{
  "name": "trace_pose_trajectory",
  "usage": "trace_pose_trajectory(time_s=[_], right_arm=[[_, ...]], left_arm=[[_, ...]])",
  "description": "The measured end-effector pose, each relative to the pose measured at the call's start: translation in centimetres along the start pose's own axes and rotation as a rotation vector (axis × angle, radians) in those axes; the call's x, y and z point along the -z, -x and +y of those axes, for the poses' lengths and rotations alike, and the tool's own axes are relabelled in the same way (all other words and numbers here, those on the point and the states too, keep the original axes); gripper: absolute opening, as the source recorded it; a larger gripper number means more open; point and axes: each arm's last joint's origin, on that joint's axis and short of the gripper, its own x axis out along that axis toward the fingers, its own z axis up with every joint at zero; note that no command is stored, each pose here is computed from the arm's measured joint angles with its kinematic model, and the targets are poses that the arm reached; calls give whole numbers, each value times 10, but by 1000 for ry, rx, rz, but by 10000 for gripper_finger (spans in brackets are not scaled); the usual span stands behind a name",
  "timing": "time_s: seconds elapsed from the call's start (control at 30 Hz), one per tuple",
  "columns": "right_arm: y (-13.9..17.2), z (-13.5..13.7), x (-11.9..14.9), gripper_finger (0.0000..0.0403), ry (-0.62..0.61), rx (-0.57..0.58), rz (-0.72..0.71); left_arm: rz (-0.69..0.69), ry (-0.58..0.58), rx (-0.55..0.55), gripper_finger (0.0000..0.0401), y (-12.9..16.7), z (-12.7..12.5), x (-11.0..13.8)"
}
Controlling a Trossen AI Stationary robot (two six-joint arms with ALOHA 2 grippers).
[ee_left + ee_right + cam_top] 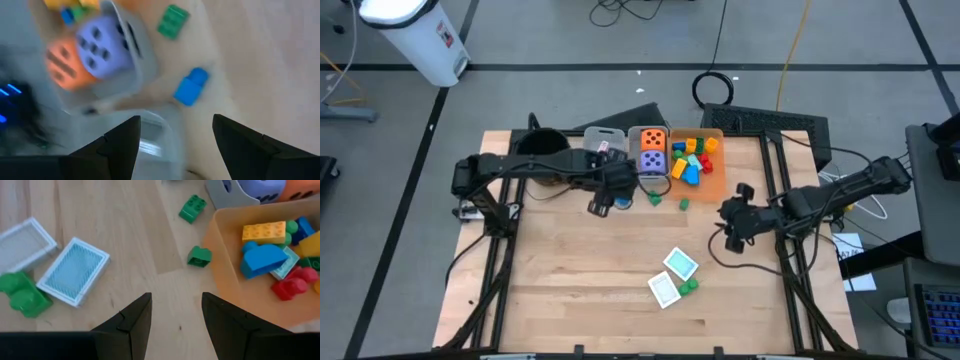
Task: Pick & Place Toys
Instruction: Put the blue game piece into the orange bin
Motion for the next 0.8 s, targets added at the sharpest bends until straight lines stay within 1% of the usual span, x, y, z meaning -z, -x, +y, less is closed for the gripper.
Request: trace_pose_trajectory(time_s=[0.07, 0.1, 0.23, 0.3, 0.37, 0.5, 0.57, 0.63, 0.8], right_arm=[[2, -1, 0, 164, -39, -3, -8], [3, -1, 0, 164, -60, -5, -11], [2, -1, -1, 164, -162, -8, -16], [2, -1, -1, 164, -237, -8, -17], [1, -1, -2, 164, -314, 5, -30], [1, -1, -4, 164, -450, 6, -51], [1, -1, -4, 164, -494, 6, -54], [1, -1, -5, 164, -544, 24, -75], [-2, -1, -7, 164, -616, 53, -109]], left_arm=[[-36, -87, -27, 255, -1, 5, -2], [-59, -105, -24, 255, -2, 9, -3], [-148, -93, 73, 255, -11, 22, 4], [-153, -90, 126, 255, -23, 28, 14], [-135, -120, 167, 255, -36, 31, 25], [-129, -252, 207, 255, -59, 28, 41], [-130, -315, 208, 255, -68, 25, 45], [-164, -377, 190, 255, -76, 21, 45], [-227, -415, 147, 255, -93, 14, 46]])
